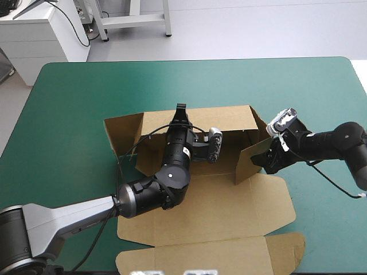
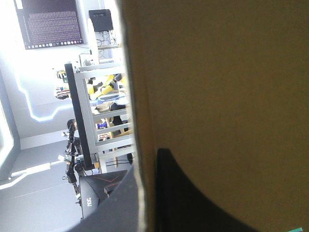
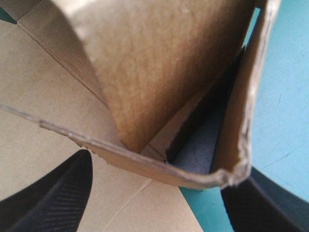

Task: Fold the box

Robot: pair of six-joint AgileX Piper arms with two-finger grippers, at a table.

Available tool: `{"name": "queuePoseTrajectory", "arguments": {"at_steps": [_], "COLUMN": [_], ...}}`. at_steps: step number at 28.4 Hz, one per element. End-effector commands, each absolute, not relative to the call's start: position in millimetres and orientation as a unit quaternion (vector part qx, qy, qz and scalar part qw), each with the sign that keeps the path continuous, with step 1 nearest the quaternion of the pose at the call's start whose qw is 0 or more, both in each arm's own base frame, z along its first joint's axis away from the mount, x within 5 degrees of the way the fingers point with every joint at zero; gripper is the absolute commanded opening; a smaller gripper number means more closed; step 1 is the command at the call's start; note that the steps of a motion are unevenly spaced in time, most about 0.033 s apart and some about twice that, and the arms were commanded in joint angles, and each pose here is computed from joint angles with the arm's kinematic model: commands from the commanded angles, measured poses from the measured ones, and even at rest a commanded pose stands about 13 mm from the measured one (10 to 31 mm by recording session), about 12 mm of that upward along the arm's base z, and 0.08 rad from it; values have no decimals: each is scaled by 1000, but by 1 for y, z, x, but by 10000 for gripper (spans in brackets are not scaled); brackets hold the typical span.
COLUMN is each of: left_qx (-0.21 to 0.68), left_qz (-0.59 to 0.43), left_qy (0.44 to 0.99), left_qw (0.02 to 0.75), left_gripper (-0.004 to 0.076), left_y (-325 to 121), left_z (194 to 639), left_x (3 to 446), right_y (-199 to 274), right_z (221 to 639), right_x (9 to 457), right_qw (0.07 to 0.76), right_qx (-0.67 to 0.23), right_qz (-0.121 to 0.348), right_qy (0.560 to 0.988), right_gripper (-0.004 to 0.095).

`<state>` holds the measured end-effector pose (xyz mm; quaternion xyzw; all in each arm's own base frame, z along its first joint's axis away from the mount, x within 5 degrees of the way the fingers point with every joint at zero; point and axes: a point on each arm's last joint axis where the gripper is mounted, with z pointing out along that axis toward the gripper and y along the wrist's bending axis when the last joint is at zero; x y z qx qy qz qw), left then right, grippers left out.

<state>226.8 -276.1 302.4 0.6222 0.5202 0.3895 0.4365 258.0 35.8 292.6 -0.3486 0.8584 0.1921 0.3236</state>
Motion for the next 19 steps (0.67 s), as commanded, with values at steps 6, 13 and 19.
{"name": "queuePoseTrajectory", "arguments": {"at_steps": [6,13,19], "left_qx": [605,605,603], "left_qz": [402,401,396], "left_qy": [504,504,508], "left_qw": [467,467,471], "left_gripper": [-8,-8,-8], "left_y": [-273,-273,-273], "left_z": [326,326,326], "left_x": [223,223,223], "right_y": [41,41,59], "right_z": [299,285,287], "right_x": [254,238,238], "right_qw": [366,429,452], "right_qx": [-299,-239,-247], "right_qz": [236,213,175], "right_qy": [849,845,839], "right_gripper": [686,673,671]}}
